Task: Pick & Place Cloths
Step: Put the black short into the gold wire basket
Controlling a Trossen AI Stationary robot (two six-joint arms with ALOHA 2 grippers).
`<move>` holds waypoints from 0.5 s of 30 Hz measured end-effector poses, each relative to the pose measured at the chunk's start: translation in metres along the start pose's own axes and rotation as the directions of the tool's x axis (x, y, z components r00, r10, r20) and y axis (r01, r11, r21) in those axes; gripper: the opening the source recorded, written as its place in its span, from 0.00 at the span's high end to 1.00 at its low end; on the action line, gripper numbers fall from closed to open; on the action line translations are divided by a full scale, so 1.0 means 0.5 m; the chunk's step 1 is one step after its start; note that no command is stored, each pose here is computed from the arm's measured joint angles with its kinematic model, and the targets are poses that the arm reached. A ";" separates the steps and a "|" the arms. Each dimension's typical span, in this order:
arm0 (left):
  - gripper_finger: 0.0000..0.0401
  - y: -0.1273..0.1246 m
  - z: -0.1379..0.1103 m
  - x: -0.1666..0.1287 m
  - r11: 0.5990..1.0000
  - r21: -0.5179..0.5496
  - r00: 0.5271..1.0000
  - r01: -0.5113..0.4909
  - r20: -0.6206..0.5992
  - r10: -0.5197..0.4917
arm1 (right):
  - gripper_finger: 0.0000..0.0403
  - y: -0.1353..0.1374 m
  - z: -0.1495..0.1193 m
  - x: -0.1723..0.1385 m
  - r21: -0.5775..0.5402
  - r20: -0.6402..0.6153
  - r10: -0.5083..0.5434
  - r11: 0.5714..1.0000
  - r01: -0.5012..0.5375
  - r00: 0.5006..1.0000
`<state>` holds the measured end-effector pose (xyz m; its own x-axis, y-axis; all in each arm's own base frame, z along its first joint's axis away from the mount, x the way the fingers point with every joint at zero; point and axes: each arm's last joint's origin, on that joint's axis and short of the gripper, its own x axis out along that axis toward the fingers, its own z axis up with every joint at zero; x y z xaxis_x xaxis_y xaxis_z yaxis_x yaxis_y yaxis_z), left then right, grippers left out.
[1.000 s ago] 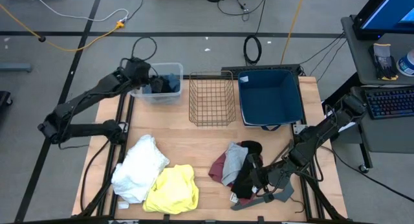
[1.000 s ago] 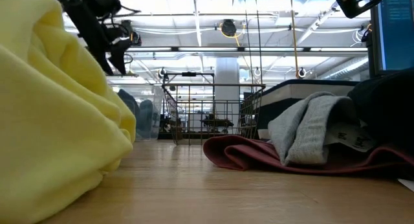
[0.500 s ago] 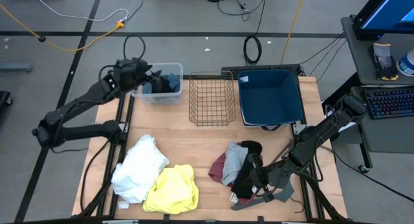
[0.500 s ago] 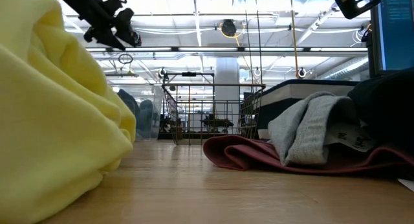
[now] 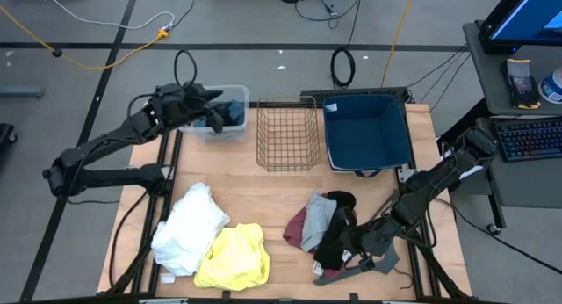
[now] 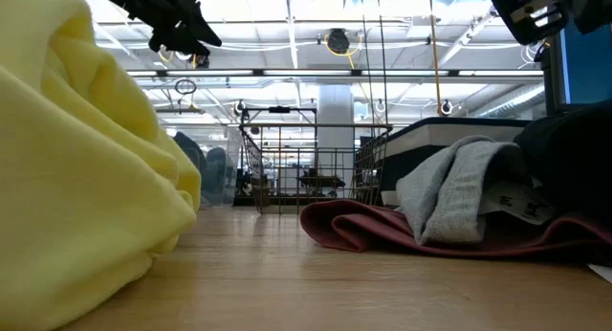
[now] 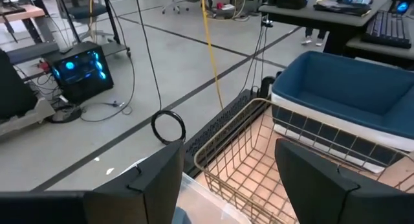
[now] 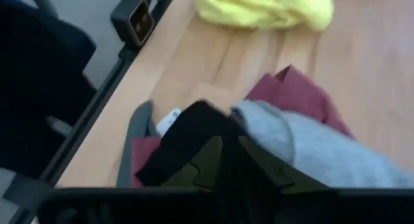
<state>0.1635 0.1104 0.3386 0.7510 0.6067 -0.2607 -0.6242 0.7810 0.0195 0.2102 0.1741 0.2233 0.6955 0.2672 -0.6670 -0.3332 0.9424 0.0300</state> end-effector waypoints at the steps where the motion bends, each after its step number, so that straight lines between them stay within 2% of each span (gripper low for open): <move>1: 0.38 0.000 0.000 0.000 1.000 -0.003 1.000 0.001 0.001 -0.001 | 0.87 0.000 -0.002 0.000 0.003 -0.010 0.005 1.000 -0.005 1.000; 9: 0.38 -0.003 0.000 0.000 0.999 -0.032 1.000 0.007 0.001 -0.007 | 0.64 0.004 -0.008 0.000 -0.021 -0.059 0.095 0.995 -0.096 0.994; 15: 0.38 -0.003 0.000 0.000 0.999 -0.048 1.000 0.007 0.001 -0.007 | 0.56 0.001 -0.023 0.000 -0.054 -0.134 0.072 0.995 -0.080 0.988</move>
<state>0.1643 0.1093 0.3386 0.7555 0.6012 -0.2603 -0.6284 0.7774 -0.0283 0.2027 0.1724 0.2150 0.5781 0.3053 -0.7567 -0.4215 0.9058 0.0433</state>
